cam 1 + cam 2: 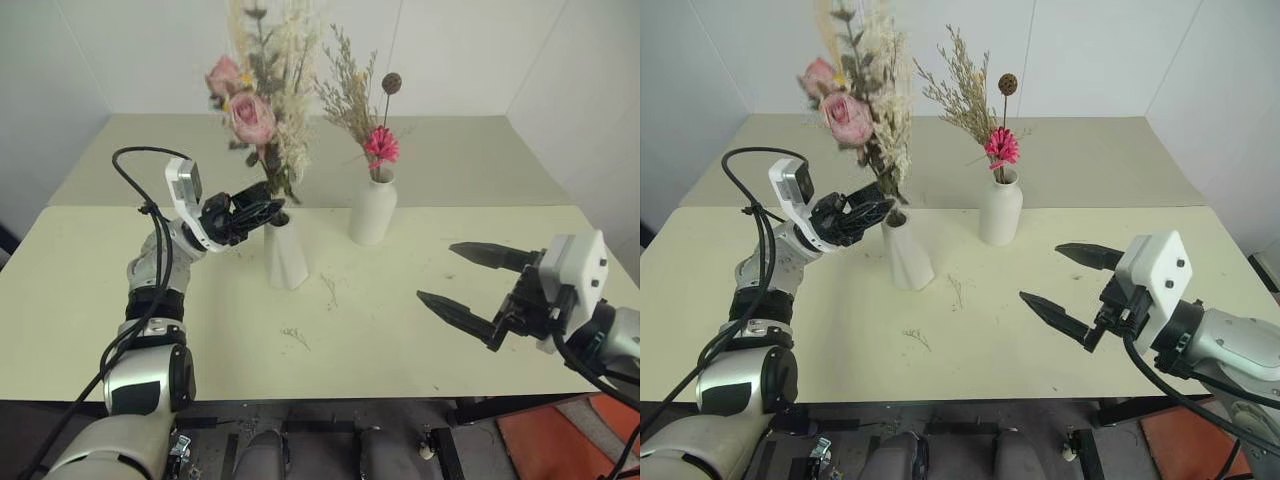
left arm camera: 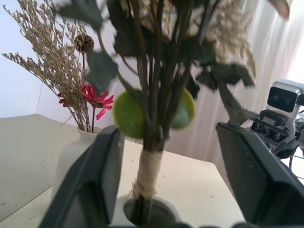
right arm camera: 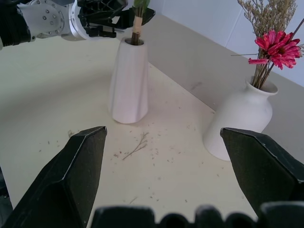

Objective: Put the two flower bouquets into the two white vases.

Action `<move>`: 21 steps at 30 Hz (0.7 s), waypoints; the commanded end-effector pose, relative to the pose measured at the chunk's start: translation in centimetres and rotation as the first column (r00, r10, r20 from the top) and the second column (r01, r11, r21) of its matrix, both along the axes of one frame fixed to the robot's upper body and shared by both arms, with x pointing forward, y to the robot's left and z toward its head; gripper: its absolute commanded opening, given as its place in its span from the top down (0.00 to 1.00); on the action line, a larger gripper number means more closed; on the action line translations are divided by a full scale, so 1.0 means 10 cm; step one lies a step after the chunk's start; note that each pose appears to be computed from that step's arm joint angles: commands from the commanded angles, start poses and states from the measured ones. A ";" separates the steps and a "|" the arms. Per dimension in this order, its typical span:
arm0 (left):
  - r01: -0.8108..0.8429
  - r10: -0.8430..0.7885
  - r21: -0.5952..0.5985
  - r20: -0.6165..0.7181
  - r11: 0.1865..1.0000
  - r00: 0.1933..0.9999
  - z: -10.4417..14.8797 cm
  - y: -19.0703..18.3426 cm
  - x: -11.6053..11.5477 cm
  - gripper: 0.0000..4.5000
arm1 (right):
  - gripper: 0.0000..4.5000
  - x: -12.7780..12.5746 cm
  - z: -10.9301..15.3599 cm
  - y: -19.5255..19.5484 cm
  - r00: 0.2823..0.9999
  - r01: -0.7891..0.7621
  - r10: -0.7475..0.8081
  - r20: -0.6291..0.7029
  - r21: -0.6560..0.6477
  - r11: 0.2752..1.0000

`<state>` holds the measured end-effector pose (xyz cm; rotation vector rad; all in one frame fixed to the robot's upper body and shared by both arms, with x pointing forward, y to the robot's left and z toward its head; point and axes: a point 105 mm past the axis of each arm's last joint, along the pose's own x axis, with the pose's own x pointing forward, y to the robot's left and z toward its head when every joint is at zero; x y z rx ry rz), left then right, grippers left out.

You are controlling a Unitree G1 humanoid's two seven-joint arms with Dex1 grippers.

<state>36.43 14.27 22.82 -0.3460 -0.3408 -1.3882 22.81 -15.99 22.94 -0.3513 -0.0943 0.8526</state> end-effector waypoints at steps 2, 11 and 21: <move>-0.016 0.016 -0.006 0.078 1.000 0.997 0.15 0.04 -0.05 0.01 | 0.00 0.00 0.08 0.01 0.999 -0.013 0.014 0.043 -0.019 1.000; -0.151 0.143 0.067 0.119 0.986 0.983 0.14 0.29 -0.16 0.01 | 0.00 0.04 0.06 0.01 0.999 -0.001 0.002 0.048 -0.020 1.000; -0.241 0.214 0.222 0.140 0.945 0.967 0.28 0.70 -0.66 0.01 | 0.00 0.03 0.09 -0.21 0.998 0.050 -0.047 0.046 -0.072 0.996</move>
